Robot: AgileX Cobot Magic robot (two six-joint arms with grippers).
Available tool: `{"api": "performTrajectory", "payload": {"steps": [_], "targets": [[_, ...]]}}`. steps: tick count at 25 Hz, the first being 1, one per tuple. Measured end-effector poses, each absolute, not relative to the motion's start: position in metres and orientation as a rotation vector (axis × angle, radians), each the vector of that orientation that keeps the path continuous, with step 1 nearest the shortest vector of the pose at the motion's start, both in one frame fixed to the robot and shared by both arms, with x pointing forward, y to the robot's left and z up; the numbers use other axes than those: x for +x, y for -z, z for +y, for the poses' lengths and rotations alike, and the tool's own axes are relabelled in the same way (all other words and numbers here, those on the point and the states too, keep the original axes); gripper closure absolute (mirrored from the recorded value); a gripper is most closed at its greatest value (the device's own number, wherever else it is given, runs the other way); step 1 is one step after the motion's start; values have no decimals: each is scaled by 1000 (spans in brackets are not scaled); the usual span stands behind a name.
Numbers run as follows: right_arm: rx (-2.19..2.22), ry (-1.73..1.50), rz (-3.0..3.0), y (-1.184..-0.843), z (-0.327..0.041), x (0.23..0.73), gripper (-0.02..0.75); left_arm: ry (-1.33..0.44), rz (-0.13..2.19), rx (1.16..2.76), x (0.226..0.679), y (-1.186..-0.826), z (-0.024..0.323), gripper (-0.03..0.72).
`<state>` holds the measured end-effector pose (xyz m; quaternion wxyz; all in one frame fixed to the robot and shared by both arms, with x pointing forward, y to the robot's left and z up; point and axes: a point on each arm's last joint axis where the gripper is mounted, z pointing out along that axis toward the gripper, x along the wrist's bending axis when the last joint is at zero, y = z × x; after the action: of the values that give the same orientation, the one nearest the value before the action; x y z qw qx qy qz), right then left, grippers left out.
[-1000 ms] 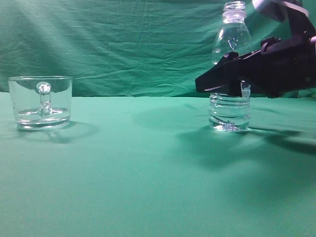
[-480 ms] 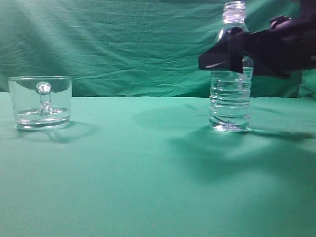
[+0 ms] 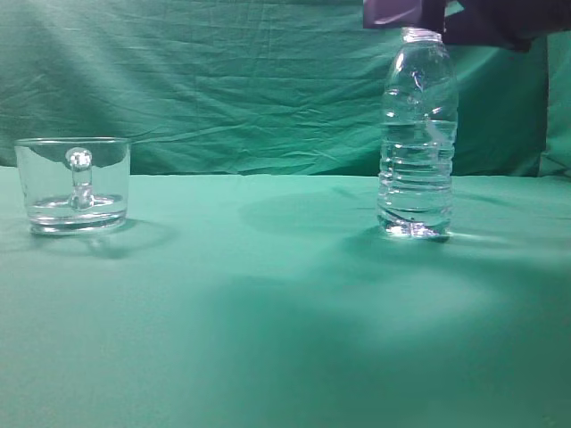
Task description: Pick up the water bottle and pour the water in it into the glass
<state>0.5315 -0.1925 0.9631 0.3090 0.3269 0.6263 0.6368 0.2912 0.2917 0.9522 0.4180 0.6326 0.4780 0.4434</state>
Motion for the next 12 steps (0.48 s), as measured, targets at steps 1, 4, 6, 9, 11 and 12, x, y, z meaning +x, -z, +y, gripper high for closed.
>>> {"api": "performTrajectory", "payload": {"steps": [1, 4, 6, 9, 11, 12], "targets": [[850, -1687, 1642, -969, -193, 530, 69, -1112, 1199, 1587, 291, -952, 292, 688], [814, -1700, 1607, -987, -194, 525, 172, -1112, 1199, 1587, 291, -952, 292, 688], [814, -1709, 1586, -1001, -196, 520, 251, -1112, 1199, 1587, 291, -952, 292, 688], [863, -1675, 1598, -1019, -201, 511, 389, -1112, 1199, 1587, 291, -952, 292, 688], [893, -1630, 1627, -1030, -204, 502, 502, -1112, 1199, 1587, 291, -952, 292, 688], [916, -1610, 1641, -1036, -207, 496, 566, -1112, 1199, 1587, 291, -952, 292, 688]]}}
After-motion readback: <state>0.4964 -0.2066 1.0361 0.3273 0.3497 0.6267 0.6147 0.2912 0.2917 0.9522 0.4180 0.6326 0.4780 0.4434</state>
